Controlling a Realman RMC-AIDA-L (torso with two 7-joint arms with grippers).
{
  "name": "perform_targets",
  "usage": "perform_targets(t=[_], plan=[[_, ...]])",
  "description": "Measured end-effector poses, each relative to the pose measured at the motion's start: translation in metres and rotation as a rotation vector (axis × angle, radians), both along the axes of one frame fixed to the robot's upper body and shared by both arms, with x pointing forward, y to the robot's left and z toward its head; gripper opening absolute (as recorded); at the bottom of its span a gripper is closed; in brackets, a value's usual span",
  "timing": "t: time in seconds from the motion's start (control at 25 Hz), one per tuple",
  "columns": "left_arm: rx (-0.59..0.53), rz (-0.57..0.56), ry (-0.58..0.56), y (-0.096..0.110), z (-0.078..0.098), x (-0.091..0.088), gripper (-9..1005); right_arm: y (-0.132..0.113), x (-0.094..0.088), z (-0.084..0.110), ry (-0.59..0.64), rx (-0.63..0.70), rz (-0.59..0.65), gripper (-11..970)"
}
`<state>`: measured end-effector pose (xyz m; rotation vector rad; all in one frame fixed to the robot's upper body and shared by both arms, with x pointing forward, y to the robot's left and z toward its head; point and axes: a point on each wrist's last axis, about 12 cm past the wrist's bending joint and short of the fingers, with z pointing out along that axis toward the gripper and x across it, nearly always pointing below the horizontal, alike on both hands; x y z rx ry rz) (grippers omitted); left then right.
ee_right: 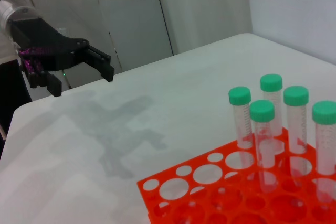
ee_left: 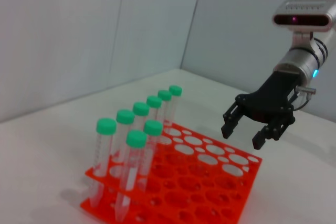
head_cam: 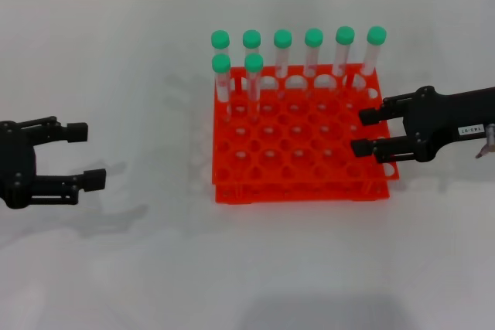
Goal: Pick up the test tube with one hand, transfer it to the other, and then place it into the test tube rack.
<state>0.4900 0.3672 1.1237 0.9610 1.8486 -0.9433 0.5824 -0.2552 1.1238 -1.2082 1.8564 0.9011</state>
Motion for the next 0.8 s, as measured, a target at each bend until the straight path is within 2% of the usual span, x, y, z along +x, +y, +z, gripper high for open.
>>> perform_targets(t=[0.32,0.8], plan=[[0.056,-0.029,0.071,-0.016,-0.003,0.015,895,0.007,0.001,-0.002,0.002,-0.024,0.014,583],[0.073,-0.034,0.089,-0.020,-0.001,0.021,895,0.010,0.003,-0.002,0.001,-0.034,0.023,583]])
